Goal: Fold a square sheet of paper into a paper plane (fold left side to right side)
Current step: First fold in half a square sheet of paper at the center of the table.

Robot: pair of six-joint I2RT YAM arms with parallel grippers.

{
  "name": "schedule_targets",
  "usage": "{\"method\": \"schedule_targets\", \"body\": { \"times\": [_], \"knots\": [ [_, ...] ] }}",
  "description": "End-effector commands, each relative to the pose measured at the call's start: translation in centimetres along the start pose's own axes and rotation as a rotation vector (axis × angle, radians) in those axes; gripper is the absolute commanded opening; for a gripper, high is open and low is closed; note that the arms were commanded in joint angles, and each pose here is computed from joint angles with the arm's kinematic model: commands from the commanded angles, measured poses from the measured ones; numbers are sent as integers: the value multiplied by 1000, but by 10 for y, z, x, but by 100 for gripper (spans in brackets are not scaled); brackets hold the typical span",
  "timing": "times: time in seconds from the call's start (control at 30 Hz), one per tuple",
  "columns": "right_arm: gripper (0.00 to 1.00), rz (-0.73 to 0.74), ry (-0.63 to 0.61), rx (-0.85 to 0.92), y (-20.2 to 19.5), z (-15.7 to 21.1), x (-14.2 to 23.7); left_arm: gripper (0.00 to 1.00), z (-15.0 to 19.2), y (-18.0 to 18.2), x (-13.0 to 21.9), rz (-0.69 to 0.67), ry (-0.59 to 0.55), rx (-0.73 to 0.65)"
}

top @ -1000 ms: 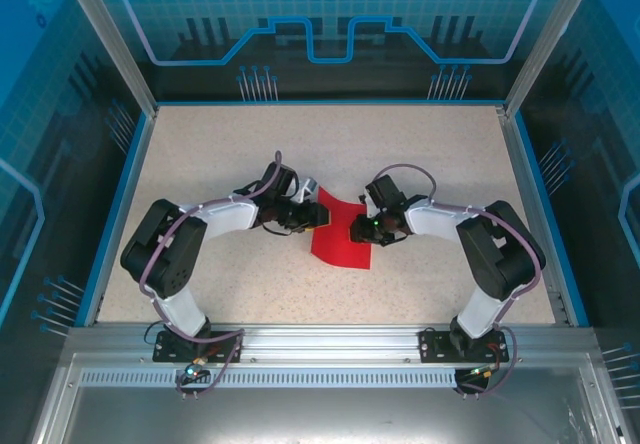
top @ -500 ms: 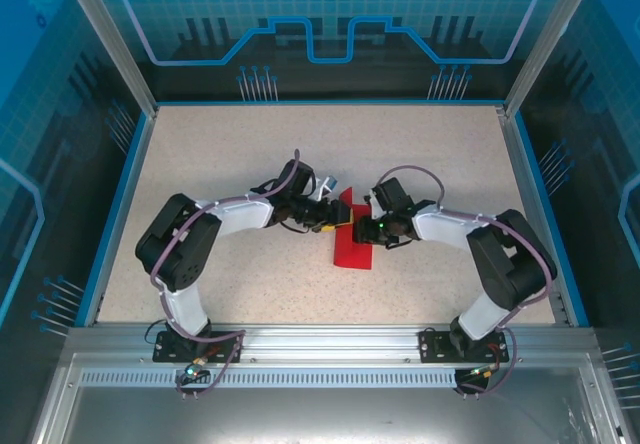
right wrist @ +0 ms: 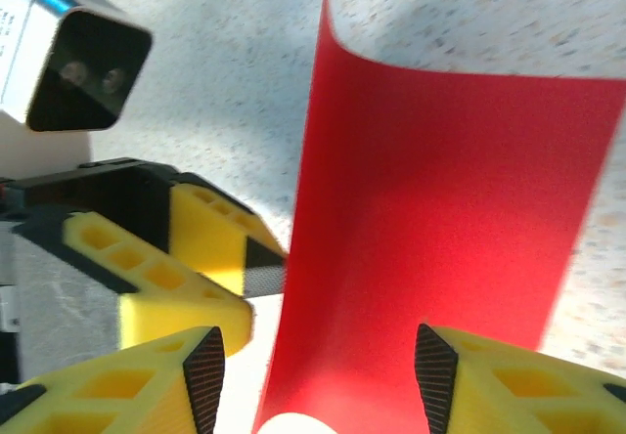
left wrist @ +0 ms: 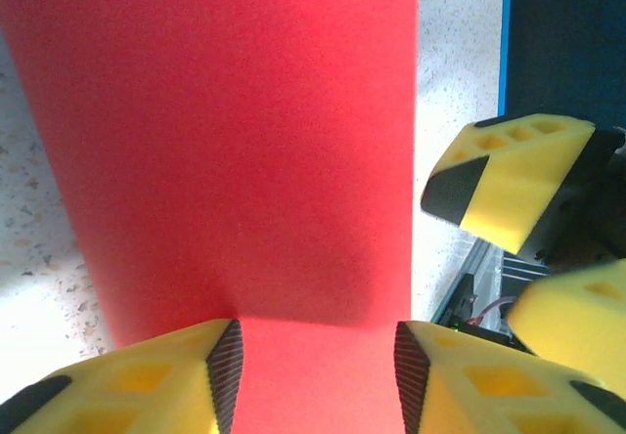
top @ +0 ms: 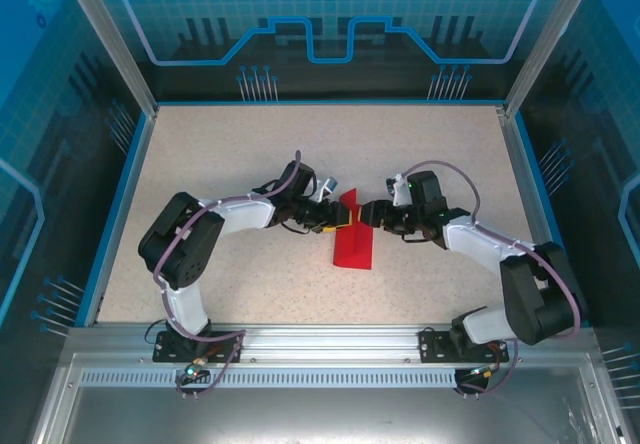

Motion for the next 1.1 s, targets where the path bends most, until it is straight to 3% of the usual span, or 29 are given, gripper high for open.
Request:
{"method": "schedule_targets", "body": {
  "times": [0.0,0.27,0.5,0.77,1.07],
  "knots": [
    [54,-128,-12,-13,14,-8,-8,42,-3,-3,-5,5,7,-2],
    [36,-64,48,-40,0,3,-21,36,-3,-2,-5,-2,6,-3],
    [0,38,98,-25,-15,12,-22,40,-2,-5,2,-16,-17,-27],
    [0,215,162,1,-40,18,-23,54,0,6,15,-137,-70,-24],
    [0,258,205,-10,-50,26,-28,57,0,15,-11,-180,-31,1]
  ]
}}
Point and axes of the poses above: each hand's point on the last joint's axis, 136 mm out from that joint toward the fingers, its own x axis back along the fingers, its own y axis along the line the jaws close on, z = x × y, the point moved 4 cm from there along x, back along the fingers, and after that the axes turned 14 degrees about x, right-handed, at the moved point
